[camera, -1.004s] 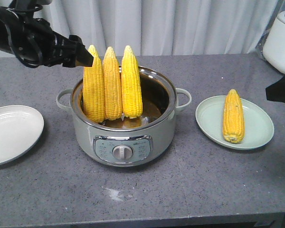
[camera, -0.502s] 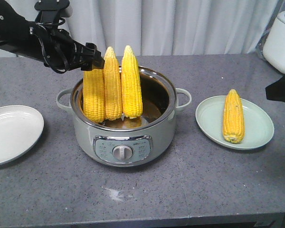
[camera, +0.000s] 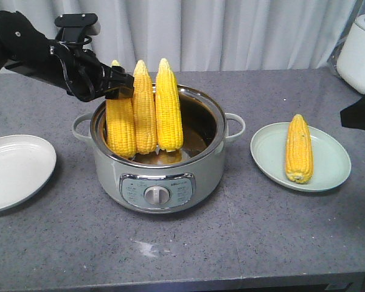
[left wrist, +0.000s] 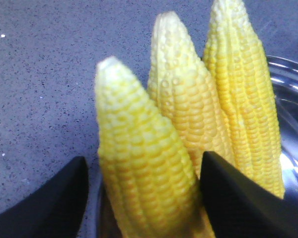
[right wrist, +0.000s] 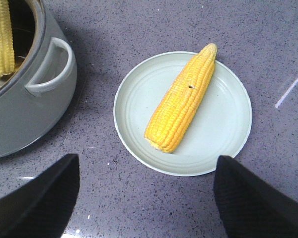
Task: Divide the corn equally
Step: 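Grasp the corn cob with the left gripper and lift it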
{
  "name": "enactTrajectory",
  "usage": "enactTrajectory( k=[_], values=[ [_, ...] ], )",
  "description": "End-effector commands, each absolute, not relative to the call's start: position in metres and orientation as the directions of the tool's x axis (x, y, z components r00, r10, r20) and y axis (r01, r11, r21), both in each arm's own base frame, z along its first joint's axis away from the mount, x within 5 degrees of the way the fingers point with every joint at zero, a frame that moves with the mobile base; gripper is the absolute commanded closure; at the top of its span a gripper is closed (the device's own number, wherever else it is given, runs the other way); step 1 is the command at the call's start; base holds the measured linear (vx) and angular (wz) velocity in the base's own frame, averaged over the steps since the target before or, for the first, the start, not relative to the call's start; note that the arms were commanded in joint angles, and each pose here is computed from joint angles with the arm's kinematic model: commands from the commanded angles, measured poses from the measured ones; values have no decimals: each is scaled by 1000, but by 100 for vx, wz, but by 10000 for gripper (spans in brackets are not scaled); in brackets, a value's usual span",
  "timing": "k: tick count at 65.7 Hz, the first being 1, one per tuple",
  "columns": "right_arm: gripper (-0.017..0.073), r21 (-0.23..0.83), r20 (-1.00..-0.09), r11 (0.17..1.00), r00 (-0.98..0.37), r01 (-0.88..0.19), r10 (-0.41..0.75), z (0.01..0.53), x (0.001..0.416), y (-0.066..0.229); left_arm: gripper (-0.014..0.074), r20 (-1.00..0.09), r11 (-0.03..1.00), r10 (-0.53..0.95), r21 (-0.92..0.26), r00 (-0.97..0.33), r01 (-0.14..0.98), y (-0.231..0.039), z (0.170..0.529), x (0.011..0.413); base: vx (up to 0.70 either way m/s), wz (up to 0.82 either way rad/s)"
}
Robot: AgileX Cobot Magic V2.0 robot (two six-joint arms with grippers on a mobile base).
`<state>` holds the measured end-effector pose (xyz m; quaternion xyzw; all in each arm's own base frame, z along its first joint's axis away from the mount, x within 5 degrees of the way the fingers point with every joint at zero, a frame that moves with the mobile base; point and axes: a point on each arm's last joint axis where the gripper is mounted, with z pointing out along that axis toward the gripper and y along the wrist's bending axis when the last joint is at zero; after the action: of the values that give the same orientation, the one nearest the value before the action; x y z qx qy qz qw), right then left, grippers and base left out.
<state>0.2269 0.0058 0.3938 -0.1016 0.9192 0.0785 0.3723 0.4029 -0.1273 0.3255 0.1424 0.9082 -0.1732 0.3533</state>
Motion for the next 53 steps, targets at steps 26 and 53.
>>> enactTrajectory(
  k=[26, 53],
  values=[
    [13, 47, -772, 969, -624, -242, -119, 410, 225, 6, 603, -776, 892, 97, -209, -623, 400, -128, 362, 394, 0, 0],
    [13, 48, -770, 969, -627, -243, -120, 410, 225, 6, 600, -843, 888, 95, -169, -529, 429, -120, 404, 368, 0, 0]
  ],
)
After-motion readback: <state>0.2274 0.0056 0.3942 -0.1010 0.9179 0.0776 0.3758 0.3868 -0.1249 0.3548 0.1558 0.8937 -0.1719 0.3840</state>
